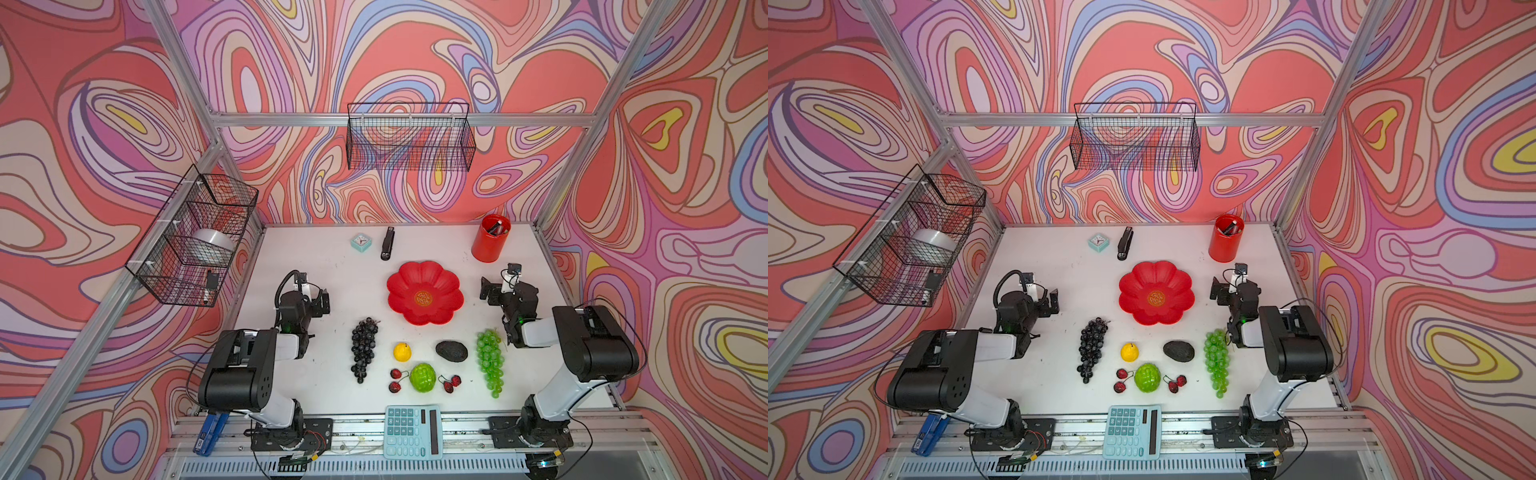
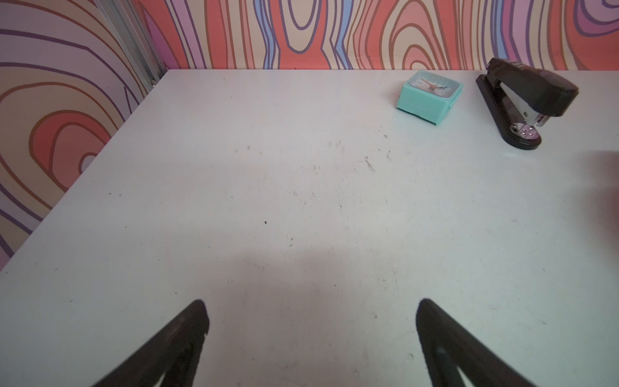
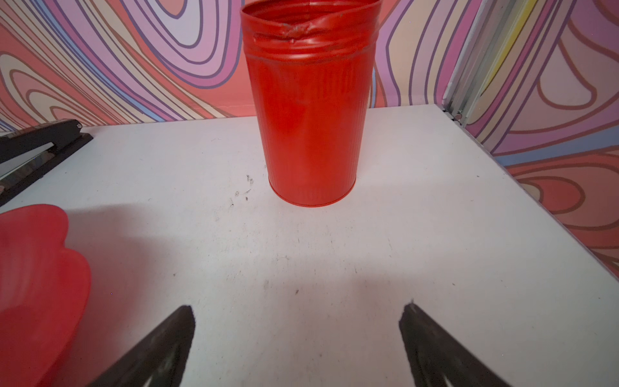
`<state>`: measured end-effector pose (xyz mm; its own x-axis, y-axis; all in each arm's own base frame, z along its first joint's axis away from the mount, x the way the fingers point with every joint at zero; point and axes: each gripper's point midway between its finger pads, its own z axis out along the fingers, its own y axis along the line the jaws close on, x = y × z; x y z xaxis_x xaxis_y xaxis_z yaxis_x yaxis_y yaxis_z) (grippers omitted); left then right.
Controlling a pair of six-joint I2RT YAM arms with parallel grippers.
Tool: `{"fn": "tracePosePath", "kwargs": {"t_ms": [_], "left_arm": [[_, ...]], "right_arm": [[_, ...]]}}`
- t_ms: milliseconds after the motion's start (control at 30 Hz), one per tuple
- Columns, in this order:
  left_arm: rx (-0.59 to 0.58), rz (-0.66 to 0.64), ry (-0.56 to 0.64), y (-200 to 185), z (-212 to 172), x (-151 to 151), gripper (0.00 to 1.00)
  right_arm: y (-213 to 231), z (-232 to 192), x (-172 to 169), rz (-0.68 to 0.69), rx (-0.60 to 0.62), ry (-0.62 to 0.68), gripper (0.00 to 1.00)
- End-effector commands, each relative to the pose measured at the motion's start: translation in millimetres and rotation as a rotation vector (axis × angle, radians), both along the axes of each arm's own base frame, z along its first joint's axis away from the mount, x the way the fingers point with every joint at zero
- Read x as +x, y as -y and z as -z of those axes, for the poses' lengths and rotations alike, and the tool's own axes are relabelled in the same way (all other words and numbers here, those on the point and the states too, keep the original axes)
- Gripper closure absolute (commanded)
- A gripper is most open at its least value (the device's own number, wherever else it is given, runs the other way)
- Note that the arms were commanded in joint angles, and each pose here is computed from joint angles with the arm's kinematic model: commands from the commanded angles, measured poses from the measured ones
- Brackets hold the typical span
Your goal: Place and organize the fake fruits in the fruit bowl
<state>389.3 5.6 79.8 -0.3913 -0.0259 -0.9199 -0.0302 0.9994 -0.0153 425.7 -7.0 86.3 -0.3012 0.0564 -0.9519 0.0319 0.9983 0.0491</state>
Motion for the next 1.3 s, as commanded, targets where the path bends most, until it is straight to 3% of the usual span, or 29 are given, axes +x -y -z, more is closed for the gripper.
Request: {"fn": "tracePosePath", "kwargs": {"t_ms": [0,233,333,433,533,700,767,1033,1267], "left_arm": [[0.000,0.002,0.028,-0.4,-7.8,4.7,0.00],[-0.001,0.000,0.030,-0.8,-8.6,5.3,0.00],[0.010,-0.078,0.001,-13.0,-14.4,6.8,0.00],[0.022,-0.179,-0.085,-29.2,-40.4,18.5,0.00],[-0.009,-0.199,-0.103,-29.8,-63.1,23.4,0.00],[-0.058,-0.303,-0.333,-25.7,-66.8,9.3,0.00],[-0.073,-0.300,-0.413,-11.0,-64.4,-1.2,0.00],[-0.106,-0.070,-0.520,71.3,-69.3,-22.8,0.00],[-0.167,0.021,-0.551,93.5,-72.2,-45.0,0.00]], "right_arm": [[1.4,-5.3,3.5,0.004,0.004,0.013,0.02],[1.3,-5.6,4.2,0.004,0.002,0.012,0.02],[8.9,-10.1,2.7,0.050,0.006,0.024,0.02],[17.4,-30.0,-0.6,0.104,0.007,0.034,0.02],[15.5,-54.4,-0.3,0.097,0.021,0.016,0.02],[-0.5,-98.3,-1.4,0.063,0.164,-0.128,0.09],[-17.1,-106.7,-10.6,0.029,0.169,-0.200,0.12],[-131.5,-101.6,-109.2,-0.185,0.086,-0.525,0.14],[-191.0,-52.7,-200.2,-0.294,-0.140,-0.813,0.14]]}}
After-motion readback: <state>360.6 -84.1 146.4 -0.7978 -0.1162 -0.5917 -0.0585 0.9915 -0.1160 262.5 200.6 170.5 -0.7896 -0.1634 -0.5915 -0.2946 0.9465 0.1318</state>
